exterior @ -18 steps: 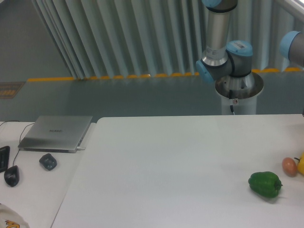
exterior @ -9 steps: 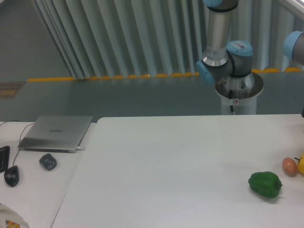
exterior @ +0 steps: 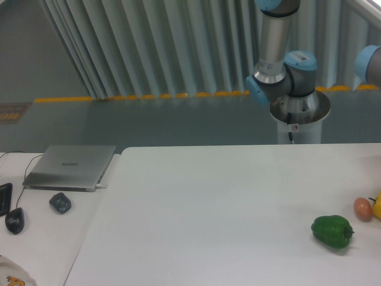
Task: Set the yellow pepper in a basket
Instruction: 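Lower the gripper down onto the yellow pepper beside the orange object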
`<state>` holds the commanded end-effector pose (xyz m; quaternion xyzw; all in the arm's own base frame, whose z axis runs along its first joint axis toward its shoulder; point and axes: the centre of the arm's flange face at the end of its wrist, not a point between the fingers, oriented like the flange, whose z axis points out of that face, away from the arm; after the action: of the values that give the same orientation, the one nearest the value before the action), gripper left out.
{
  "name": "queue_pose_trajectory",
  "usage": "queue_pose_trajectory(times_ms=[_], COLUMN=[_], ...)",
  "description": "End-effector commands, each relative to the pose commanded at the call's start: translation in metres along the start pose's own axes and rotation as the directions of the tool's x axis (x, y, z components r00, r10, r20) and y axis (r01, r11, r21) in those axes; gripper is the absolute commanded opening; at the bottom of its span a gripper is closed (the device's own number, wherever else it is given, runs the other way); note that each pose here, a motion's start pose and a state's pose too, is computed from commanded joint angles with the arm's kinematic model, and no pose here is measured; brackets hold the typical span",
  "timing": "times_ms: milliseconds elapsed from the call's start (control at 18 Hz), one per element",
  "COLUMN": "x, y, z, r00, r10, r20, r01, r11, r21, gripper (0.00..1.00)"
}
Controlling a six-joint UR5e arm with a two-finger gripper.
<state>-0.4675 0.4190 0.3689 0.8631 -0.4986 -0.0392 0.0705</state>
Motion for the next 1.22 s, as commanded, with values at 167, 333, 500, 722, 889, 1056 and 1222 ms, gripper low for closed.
queue_pose_trajectory(times_ms=[167, 333, 500, 722, 889, 1056, 1222], x=[-0.006, -0.006, -0.006, -0.006, -0.003, 0.0, 0.002], y=[-0.013, -0.014, -0.016, -0.018, -0.021, -0.021, -0.017], z=[0.016, 0.026, 0.039, 0.057, 0.065, 0.07, 0.074], r00=[0.987, 0.976, 0.973, 0.97, 0.968, 0.966, 0.957], r10=[0.14, 0.188, 0.201, 0.214, 0.217, 0.22, 0.24], r20=[-0.085, -0.106, -0.112, -0.114, -0.126, -0.132, -0.161], r01=[-0.147, -0.196, -0.21, -0.222, -0.225, -0.23, -0.255], r11=[0.986, 0.978, 0.975, 0.973, 0.973, 0.971, 0.963], r21=[-0.083, -0.073, -0.068, -0.066, -0.057, -0.065, -0.083], gripper=[1.0, 1.0, 1.0, 1.0, 1.0, 0.99, 0.99])
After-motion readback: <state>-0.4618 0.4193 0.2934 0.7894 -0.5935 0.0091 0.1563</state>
